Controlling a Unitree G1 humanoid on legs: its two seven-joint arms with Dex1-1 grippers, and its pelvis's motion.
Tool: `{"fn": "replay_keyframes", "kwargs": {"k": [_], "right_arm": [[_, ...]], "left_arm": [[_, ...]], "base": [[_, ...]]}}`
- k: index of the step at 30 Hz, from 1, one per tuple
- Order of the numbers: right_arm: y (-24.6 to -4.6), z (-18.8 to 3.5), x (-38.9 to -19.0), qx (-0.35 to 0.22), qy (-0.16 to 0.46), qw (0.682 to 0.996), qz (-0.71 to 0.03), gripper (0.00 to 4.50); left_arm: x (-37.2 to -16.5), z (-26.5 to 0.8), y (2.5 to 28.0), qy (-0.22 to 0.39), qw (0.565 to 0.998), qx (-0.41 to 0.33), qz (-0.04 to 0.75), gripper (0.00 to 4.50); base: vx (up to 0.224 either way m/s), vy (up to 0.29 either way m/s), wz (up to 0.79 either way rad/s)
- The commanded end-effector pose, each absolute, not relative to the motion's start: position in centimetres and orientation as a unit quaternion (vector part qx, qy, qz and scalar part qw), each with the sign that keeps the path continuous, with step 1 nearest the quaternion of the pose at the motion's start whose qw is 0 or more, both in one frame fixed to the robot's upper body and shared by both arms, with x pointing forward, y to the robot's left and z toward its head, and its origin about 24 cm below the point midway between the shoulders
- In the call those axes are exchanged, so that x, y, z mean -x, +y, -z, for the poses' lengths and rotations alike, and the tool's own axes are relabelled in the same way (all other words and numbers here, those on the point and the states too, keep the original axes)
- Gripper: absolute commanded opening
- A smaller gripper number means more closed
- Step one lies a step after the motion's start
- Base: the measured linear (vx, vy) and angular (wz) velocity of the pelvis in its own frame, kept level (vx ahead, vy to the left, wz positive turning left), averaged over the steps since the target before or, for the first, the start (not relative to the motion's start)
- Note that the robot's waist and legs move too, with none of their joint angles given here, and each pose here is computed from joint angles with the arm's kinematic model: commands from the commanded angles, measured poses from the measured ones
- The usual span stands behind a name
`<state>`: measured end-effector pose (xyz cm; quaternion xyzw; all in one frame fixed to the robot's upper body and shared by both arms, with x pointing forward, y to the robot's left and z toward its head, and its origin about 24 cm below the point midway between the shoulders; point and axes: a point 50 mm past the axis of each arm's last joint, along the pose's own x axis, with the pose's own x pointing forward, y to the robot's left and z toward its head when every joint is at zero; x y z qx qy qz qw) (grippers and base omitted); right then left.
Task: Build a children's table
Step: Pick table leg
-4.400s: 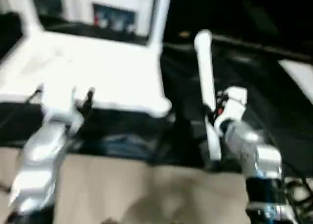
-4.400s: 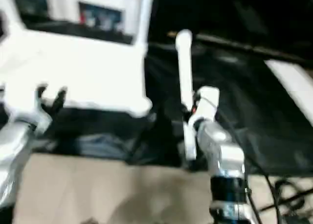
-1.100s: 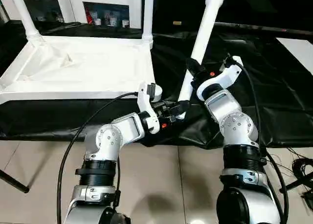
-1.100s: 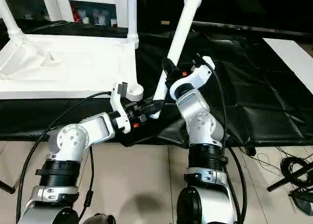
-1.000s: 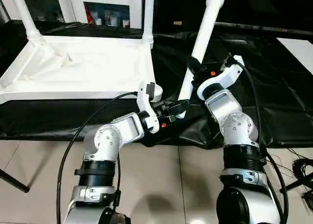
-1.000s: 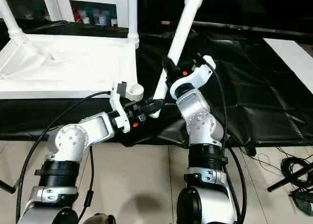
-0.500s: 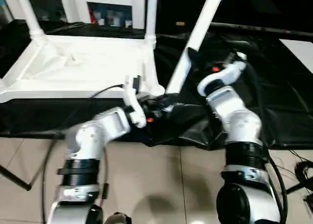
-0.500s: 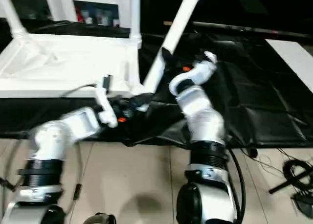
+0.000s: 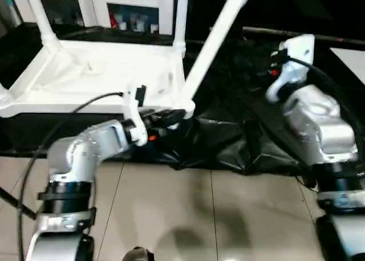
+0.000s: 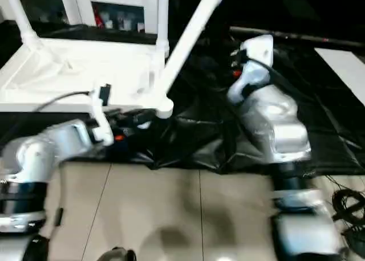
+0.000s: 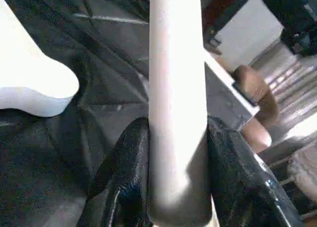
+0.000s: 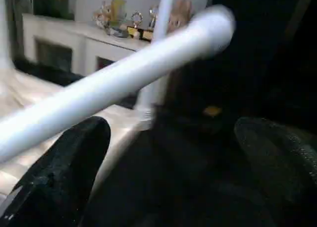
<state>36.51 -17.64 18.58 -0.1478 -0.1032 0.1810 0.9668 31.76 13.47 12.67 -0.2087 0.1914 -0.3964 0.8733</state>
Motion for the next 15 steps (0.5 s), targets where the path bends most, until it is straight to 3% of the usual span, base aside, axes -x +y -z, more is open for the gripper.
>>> {"fn": "replay_keyframes", "kwargs": {"k": [1, 3, 5, 6, 7, 8, 10, 15], "right_arm": [[-17.9, -18.8, -36.7, 0.252, -0.117, 0.942, -0.189, 4.50], [-18.8, -18.8, -36.9, 0.372, -0.127, 0.901, -0.183, 4.50], [-19.2, -18.7, -37.0, 0.431, -0.129, 0.875, -0.179, 4.50], [-19.6, -18.1, -37.1, 0.522, -0.136, 0.822, -0.182, 4.50], [-19.6, -18.1, -37.1, 0.522, -0.136, 0.822, -0.182, 4.50], [-20.0, -17.6, -37.4, 0.593, -0.144, 0.773, -0.175, 4.50], [-20.4, -17.4, -37.8, 0.633, -0.149, 0.742, -0.162, 4.50], [-20.4, -17.5, -38.3, 0.654, -0.162, 0.724, -0.149, 4.50]], "left_arm": [[-31.6, -13.7, 13.0, 0.185, 0.870, 0.180, 0.420, 1.39], [-31.3, -13.6, 13.3, 0.194, 0.870, 0.158, 0.426, 1.39], [-31.2, -13.5, 13.4, 0.198, 0.868, 0.151, 0.429, 1.39], [-30.9, -13.5, 13.5, 0.205, 0.864, 0.141, 0.438, 1.39], [-30.9, -13.5, 13.5, 0.205, 0.864, 0.141, 0.438, 1.39], [-30.5, -13.5, 13.4, 0.210, 0.858, 0.135, 0.449, 1.39], [-30.1, -13.5, 13.4, 0.213, 0.853, 0.128, 0.459, 1.39], [-29.2, -13.3, 13.6, 0.225, 0.844, 0.116, 0.473, 1.39]], "base": [[0.000, 0.000, 0.00], [0.000, 0.000, 0.00], [0.000, 0.000, 0.00], [0.000, 0.000, 0.00], [0.000, 0.000, 0.00], [0.000, 0.000, 0.00], [0.000, 0.000, 0.00], [0.000, 0.000, 0.00]]}}
